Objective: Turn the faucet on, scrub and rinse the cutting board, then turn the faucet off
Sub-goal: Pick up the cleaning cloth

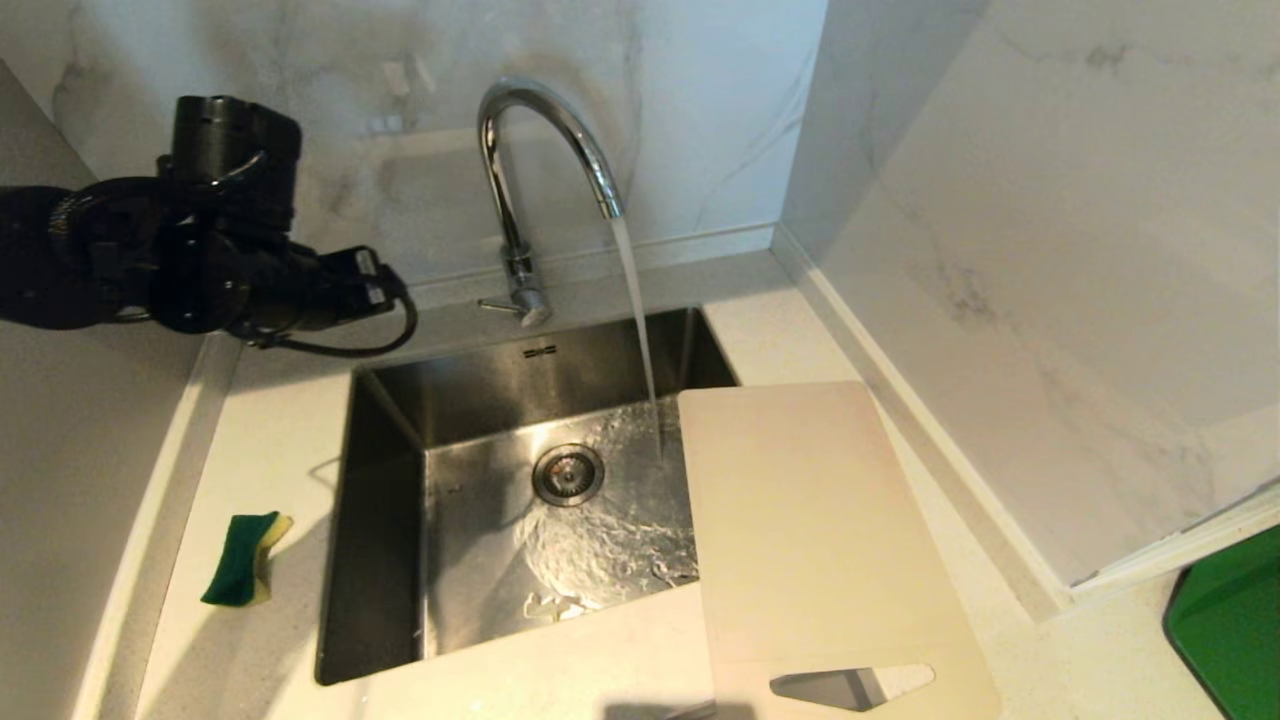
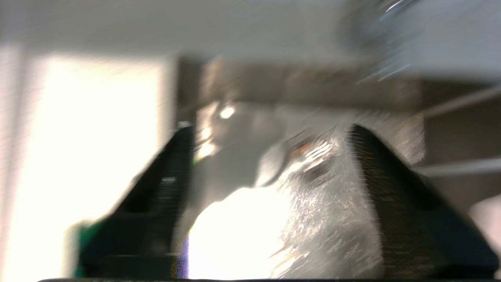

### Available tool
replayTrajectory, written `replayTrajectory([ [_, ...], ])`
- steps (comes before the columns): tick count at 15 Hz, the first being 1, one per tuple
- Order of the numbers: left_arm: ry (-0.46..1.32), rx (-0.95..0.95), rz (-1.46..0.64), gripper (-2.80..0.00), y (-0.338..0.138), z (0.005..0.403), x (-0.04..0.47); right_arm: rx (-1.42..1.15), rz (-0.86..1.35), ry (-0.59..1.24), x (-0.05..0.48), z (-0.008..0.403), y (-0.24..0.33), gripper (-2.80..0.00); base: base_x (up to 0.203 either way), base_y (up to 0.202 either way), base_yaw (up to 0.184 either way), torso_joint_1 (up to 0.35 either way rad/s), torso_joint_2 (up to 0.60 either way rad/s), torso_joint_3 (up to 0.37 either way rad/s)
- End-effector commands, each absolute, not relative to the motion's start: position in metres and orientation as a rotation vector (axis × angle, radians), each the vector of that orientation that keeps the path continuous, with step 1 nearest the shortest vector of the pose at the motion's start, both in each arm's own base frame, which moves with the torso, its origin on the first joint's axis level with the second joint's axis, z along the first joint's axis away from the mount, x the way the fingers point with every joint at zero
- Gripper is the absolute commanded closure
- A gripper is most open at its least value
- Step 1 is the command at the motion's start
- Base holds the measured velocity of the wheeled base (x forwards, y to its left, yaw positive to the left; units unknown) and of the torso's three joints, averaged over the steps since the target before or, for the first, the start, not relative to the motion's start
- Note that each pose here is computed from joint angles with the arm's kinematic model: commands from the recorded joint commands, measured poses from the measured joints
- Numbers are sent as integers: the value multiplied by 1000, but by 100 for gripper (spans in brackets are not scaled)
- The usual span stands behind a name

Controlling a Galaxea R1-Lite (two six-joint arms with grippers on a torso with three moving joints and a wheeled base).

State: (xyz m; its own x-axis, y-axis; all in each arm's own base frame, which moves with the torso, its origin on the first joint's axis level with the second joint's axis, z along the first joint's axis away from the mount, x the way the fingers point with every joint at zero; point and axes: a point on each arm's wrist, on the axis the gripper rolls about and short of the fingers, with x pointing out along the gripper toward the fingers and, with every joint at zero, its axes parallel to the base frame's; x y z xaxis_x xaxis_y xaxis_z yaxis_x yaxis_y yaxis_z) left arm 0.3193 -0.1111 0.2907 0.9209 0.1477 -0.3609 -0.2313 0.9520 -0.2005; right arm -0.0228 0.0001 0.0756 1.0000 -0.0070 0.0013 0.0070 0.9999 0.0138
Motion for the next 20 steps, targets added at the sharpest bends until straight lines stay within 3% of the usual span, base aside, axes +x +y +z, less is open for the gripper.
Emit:
replayTrajectory([
  [1,373,-221,244,0,-71,299,277,14,-8,-2,-23,76,0,0,0,0,0,0,0,0],
  [5,615,-124,320,0,-36,252,247,14,-8,-2,-23,76,0,0,0,0,0,0,0,0],
  [11,886,-83,279,0,-28,185,214,14,-8,-2,-23,76,0,0,0,0,0,0,0,0],
  [12,908,-77,282,-280,-28,180,215,14,-8,-2,-23,76,0,0,0,0,0,0,0,0],
  [20,963,-37,403,-280,-27,139,259,15,-8,1,-23,76,0,0,0,0,0,0,0,0],
])
